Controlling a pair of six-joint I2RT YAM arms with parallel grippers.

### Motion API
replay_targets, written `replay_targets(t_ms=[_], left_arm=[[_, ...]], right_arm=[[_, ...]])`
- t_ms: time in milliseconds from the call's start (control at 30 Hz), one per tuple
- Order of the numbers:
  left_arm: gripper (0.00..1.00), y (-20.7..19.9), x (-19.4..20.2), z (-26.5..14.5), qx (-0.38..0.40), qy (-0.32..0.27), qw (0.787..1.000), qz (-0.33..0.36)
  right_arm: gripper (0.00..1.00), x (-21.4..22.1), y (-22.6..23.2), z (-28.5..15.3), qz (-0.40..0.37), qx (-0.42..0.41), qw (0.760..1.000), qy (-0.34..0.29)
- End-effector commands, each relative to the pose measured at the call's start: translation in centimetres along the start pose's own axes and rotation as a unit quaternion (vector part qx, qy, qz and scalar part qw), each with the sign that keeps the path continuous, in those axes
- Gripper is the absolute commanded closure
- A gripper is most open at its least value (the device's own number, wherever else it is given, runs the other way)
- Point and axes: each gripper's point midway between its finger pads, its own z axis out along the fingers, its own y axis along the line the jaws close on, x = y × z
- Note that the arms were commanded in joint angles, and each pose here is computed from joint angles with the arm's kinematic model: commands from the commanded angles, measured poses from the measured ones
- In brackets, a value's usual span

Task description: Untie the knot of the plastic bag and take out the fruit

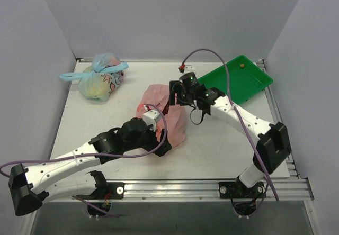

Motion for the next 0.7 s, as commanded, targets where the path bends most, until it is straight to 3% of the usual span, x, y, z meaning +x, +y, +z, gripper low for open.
replay_targets(t_ms=[0, 200, 467, 667], left_arm=[[0.03, -0.5, -4.6, -2.7, -0.019, -0.068, 0.997, -0.011], [0.03, -0.3, -5.8, -3.9, -0.029, -0.088, 0.996, -0.016], [0.03, 6.1, -6.8, -4.0, -0.171, -0.116, 0.978, -0.044], [0.03, 9.6, -8.5, -2.1, -0.201, -0.109, 0.970, -0.078]], right_arm=[[0.38, 1.1, -0.3, -3.2, -0.021, 0.033, 0.999, -0.017], [0.37, 4.0, 0.0, -3.4, 0.017, 0.036, 0.999, 0.005], [0.41, 8.5, 0.2, -1.2, 0.042, 0.016, 0.998, 0.052], [0.63, 10.5, 0.3, -1.1, 0.040, 0.002, 0.997, 0.063]])
